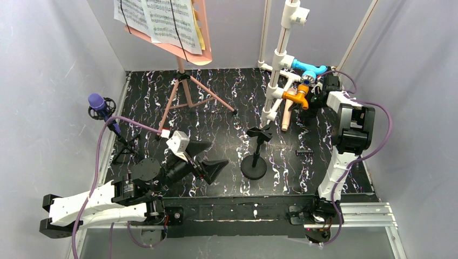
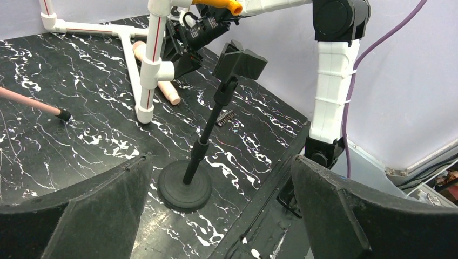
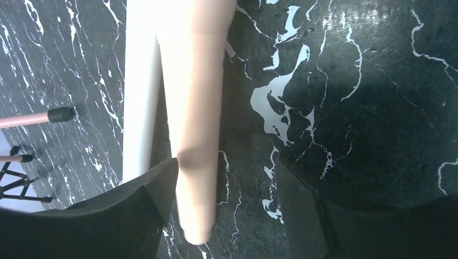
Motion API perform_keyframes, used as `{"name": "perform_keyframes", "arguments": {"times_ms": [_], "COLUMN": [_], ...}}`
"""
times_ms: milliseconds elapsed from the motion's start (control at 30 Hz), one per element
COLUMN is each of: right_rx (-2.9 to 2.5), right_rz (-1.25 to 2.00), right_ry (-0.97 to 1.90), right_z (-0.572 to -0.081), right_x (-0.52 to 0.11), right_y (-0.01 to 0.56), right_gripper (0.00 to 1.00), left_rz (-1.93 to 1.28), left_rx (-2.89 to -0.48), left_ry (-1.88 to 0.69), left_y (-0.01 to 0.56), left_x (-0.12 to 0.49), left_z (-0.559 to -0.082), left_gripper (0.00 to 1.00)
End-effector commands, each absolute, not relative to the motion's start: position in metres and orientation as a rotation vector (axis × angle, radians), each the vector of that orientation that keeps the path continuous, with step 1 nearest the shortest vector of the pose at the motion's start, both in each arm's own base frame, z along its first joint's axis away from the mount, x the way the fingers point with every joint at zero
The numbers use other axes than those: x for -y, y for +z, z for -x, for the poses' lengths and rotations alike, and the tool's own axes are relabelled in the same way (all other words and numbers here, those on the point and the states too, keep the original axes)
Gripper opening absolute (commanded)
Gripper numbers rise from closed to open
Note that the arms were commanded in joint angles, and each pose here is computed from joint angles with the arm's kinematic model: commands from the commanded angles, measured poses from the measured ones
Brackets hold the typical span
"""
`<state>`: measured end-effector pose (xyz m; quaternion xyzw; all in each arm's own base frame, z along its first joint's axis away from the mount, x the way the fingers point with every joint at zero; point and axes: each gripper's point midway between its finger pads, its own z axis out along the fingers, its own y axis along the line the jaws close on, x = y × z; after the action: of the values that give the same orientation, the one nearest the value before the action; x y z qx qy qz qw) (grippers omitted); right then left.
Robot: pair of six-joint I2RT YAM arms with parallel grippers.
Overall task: Pack up the instrument practice props
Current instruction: Place the microphone at the center of the board.
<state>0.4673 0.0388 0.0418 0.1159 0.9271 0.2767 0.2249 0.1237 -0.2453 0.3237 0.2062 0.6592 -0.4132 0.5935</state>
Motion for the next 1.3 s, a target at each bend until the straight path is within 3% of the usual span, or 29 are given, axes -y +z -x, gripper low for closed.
{"name": "perform_keyframes", "arguments": {"times_ms": [0, 1267], "right_rx": [-2.617, -2.536], "right_rz": [-0.336, -0.229], "right_ry": [0.702, 0.737], "right_z": [-0.458, -0.417], "right_x": [-0.032, -0.034], "right_y": [0.022, 0.049], "right_gripper": [0.76, 0.77], "left_rz": [-0.437, -0.427], "left_rx": [-1.527, -1.543], "left_ry": [-0.971, -0.985], "left_y": [0.336, 0.32], "left_x": [0.241, 0.231], "left_z": [-0.125, -0.121], "left_gripper": [1.0, 1.0]}}
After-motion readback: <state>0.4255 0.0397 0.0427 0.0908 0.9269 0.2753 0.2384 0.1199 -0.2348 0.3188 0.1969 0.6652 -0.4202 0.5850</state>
